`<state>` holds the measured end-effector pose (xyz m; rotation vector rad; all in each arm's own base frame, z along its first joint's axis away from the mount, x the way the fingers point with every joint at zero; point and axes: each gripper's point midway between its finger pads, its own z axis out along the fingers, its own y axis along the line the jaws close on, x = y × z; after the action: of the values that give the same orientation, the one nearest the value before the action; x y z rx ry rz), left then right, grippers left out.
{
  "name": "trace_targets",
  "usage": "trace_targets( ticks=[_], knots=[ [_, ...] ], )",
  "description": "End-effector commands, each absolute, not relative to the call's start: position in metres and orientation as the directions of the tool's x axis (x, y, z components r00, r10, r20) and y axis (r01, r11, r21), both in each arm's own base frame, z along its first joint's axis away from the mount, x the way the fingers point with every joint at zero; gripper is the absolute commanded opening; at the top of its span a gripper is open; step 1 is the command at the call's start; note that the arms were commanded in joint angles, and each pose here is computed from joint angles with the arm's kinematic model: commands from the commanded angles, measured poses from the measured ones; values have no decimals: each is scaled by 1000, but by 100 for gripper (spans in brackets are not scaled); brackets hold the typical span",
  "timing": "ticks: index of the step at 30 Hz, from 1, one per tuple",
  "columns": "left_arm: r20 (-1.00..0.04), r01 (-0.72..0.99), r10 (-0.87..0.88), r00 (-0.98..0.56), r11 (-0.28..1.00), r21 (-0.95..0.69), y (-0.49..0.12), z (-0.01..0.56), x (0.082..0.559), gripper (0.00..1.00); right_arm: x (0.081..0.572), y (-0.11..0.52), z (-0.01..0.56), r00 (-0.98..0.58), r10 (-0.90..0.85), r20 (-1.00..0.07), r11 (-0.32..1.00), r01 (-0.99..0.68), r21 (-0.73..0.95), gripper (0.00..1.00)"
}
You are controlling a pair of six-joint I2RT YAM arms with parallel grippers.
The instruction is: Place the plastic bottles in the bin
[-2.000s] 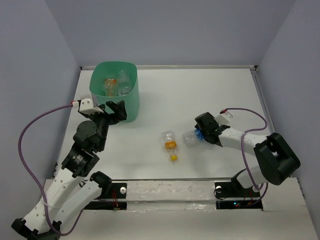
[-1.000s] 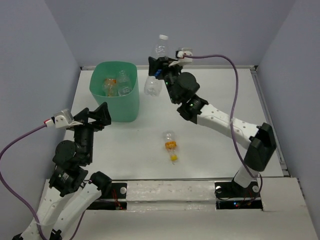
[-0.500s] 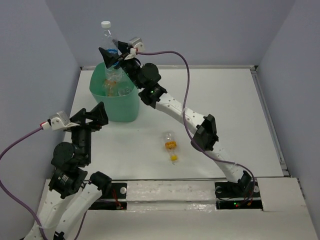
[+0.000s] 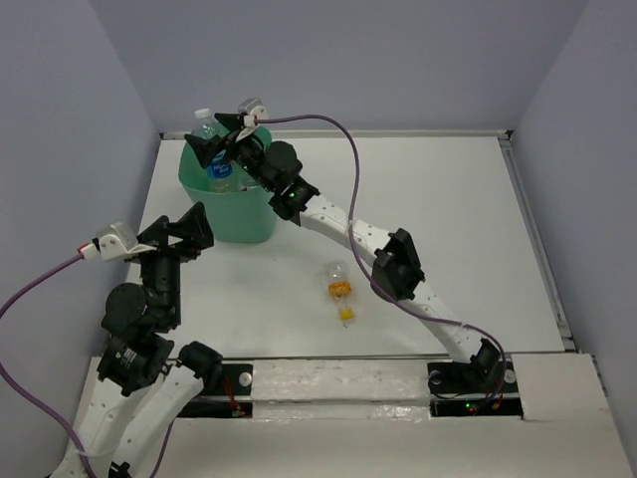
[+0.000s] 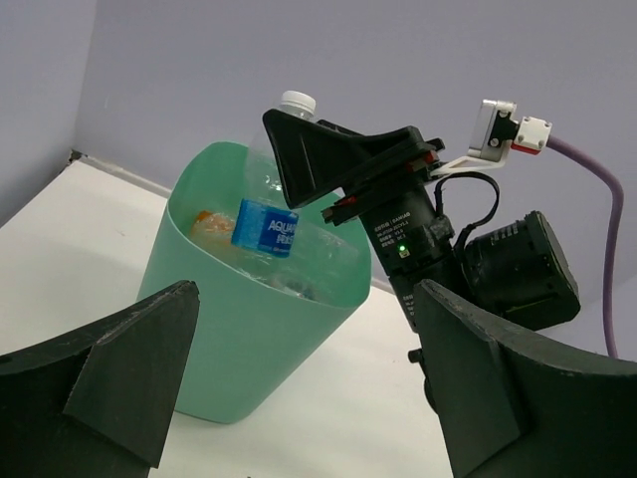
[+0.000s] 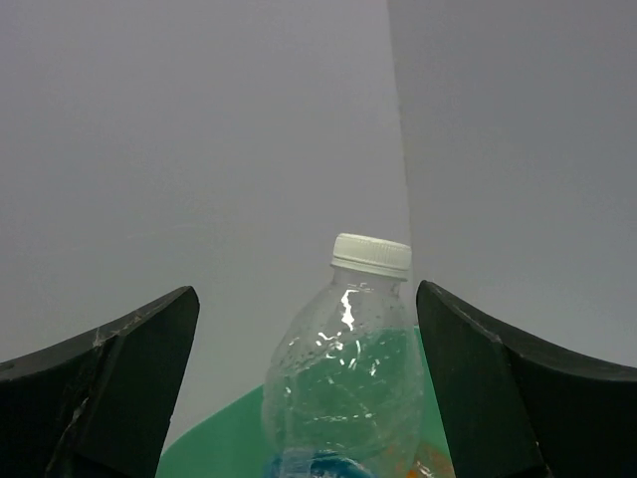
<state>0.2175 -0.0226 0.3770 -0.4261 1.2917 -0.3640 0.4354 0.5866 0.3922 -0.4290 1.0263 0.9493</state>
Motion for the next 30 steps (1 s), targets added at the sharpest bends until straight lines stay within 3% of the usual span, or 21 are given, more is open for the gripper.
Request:
trace_targets(
  ticks=[1, 4, 6, 7, 8, 12, 13, 14, 16, 17, 18, 19, 22, 23, 24, 30],
  knots=[
    [-833, -5, -486, 263, 863, -505, -17, 378, 221, 99, 405, 565, 464, 231, 539, -810, 513, -853, 97, 97],
    [-838, -16, -482, 256, 864, -503, -18, 375, 223, 99, 392, 548, 489, 231, 541, -809, 512, -853, 99, 97],
    [-851, -16, -471, 232, 873, -488, -23, 370, 230, 99, 389, 543, 477, 201, 515, -833, 513, -851, 112, 97],
    [-856, -13, -469, 218, 875, -483, -26, 369, 233, 99, 373, 521, 511, 222, 546, -808, 511, -852, 112, 97],
    [-865, -6, -468, 181, 879, -477, -33, 364, 237, 99, 375, 518, 486, 197, 510, -837, 528, -840, 124, 97],
    [-860, 143, -503, 88, 861, -489, -68, 365, 241, 99, 353, 444, 519, 251, 518, -817, 631, -757, 167, 97],
    [-855, 182, -514, 64, 849, -496, -78, 366, 242, 99, 356, 437, 476, 221, 441, -870, 673, -723, 158, 97],
    [-854, 259, -520, 7, 826, -500, -96, 364, 240, 98, 341, 404, 498, 247, 462, -852, 696, -696, 176, 97],
    [-849, 317, -516, -118, 790, -525, -125, 346, 247, 98, 343, 363, 477, 235, 433, -870, 771, -596, 223, 97],
    [-844, 378, -497, -202, 755, -535, -146, 337, 244, 97, 345, 348, 427, 177, 366, -914, 808, -548, 217, 97],
    [-835, 385, -466, -291, 742, -549, -165, 315, 248, 97, 335, 310, 435, 183, 388, -903, 833, -489, 258, 96],
    [-819, 404, -452, -353, 716, -570, -186, 305, 240, 97, 333, 295, 392, 114, 351, -929, 854, -446, 268, 96],
    [-818, 355, -380, -433, 762, -542, -221, 267, 235, 98, 309, 239, 370, 62, 363, -930, 874, -368, 317, 96],
    [-815, 348, -366, -449, 768, -537, -237, 262, 225, 99, 302, 231, 330, -11, 299, -954, 895, -343, 284, 96],
    [-813, 321, -315, -490, 802, -504, -250, 239, 225, 99, 293, 212, 336, -5, 329, -944, 893, -325, 313, 96],
    [-763, 210, -127, -634, 921, -328, -285, 150, 215, 99, 260, 178, 276, -127, 317, -940, 898, -280, 341, 96]
  ],
)
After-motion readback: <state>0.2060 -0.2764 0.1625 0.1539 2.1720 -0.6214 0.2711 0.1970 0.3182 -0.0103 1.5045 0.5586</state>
